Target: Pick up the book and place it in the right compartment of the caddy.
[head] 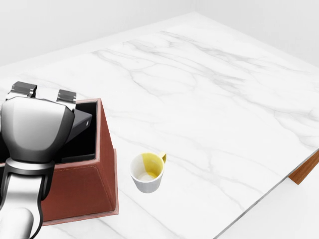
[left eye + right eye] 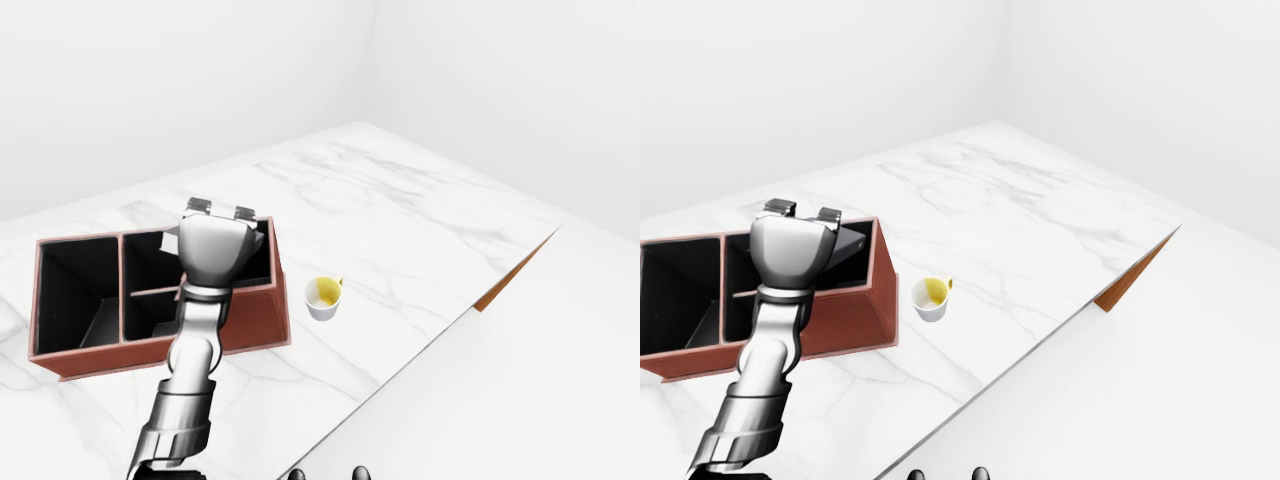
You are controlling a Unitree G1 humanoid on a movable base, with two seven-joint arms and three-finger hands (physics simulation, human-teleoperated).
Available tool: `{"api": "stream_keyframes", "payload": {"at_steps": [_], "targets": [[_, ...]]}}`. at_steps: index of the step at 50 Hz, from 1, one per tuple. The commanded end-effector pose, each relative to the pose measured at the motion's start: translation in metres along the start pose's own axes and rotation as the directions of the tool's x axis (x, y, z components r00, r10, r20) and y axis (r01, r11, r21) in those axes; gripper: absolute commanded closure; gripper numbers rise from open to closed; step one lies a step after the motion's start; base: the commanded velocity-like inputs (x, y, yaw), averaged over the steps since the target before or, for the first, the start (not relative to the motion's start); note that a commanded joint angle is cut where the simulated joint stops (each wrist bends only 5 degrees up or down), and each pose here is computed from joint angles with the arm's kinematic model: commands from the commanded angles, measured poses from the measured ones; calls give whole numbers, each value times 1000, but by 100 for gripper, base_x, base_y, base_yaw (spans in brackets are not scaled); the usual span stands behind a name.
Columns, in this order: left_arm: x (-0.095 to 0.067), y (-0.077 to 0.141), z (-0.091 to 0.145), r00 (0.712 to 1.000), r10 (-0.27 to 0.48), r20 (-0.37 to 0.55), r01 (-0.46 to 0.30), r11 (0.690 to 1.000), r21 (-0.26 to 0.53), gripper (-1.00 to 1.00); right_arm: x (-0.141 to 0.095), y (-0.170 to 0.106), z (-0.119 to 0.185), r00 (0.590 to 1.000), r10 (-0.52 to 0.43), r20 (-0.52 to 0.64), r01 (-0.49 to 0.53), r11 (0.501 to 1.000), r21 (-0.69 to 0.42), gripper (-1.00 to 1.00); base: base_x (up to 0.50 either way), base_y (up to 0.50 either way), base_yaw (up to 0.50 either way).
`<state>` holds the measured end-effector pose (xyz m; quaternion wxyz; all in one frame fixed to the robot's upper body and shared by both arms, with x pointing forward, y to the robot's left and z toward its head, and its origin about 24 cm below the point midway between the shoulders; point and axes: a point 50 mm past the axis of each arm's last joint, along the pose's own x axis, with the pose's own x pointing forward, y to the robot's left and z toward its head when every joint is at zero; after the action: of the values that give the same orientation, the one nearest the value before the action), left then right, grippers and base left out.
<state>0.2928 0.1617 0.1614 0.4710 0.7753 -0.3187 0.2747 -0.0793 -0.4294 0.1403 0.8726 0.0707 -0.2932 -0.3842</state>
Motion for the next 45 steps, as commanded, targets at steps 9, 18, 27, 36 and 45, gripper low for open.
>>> {"api": "stream_keyframes", "payload": {"at_steps": [9,18,27,36,45], "targets": [[3,-6,2,999,-17,34,16,1000,27,100,-1,0,-1,1000,-3,-3,3,1000,-2,-100,0,0,0],[1,-12,6,997,-42,59,40,999,29,100,-1,0,-1,1000,-3,-5,3,1000,-3,-100,0,0,0],[-2,-17,7,995,-66,69,63,997,45,100,-1,-1,-1,1000,-6,-6,6,1000,-4,-100,0,0,0],[-5,-20,12,991,-84,99,80,996,44,100,0,0,-1,1000,-2,-5,2,1000,-5,-100,0,0,0],[-5,-27,13,988,-109,107,103,993,64,100,0,0,-1,1000,-2,-5,2,1000,-5,-100,0,0,0]]}}
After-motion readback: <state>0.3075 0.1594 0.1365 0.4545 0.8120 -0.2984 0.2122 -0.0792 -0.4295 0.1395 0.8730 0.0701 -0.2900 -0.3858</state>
